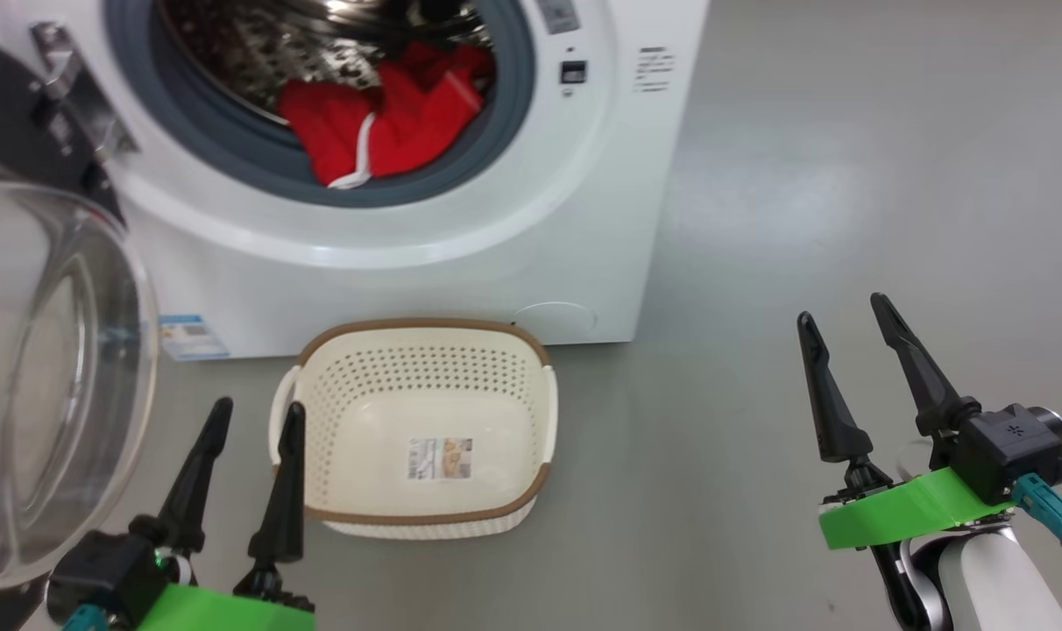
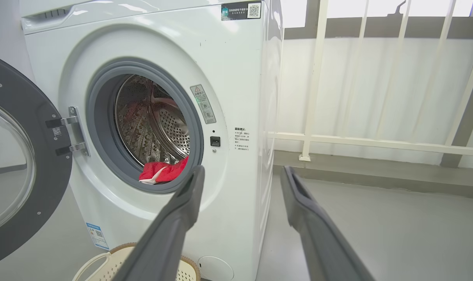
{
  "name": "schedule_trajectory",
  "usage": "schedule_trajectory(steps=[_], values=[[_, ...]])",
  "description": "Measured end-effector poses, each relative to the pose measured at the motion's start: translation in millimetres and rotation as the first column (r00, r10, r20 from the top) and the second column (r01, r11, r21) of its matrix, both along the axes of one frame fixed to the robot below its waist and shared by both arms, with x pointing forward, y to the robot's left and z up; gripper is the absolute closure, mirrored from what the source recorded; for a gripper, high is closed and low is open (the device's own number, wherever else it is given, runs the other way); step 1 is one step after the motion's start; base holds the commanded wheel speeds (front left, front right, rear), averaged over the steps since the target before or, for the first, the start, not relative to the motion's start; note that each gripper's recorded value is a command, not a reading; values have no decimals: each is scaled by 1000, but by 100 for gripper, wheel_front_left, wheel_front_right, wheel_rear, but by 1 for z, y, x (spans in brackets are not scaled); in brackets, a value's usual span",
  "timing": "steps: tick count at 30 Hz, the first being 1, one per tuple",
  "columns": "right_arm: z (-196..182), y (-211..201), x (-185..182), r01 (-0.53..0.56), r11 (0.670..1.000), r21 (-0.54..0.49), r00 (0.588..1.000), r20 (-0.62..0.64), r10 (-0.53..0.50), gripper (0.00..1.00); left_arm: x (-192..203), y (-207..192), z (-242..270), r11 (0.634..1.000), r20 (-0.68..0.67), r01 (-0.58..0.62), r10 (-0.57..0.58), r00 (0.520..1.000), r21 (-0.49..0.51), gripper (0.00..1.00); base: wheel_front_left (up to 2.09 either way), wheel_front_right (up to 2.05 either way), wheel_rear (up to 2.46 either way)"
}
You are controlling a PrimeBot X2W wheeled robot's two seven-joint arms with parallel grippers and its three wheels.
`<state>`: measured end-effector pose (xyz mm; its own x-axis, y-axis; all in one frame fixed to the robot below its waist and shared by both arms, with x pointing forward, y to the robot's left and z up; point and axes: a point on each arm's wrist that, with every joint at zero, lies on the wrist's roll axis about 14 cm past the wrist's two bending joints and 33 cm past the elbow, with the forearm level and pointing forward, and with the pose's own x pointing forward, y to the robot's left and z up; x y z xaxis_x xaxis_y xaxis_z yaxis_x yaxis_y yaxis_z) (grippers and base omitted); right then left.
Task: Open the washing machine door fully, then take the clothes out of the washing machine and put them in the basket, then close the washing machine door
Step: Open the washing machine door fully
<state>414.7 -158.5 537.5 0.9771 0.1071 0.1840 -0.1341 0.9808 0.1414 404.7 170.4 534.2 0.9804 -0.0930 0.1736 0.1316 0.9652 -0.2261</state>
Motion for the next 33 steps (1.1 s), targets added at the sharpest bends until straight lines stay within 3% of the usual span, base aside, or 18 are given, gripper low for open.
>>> schedule_trajectory(steps=[15,33], values=[[21,-33,-46,98,995,14,993,59,-98,0,-16,-25,6,996,19,77,-78,997,49,0,0,0,0],[20,-36,-54,106,994,38,992,57,-108,0,-33,-10,0,997,2,13,-14,1000,79,0,0,0,0]])
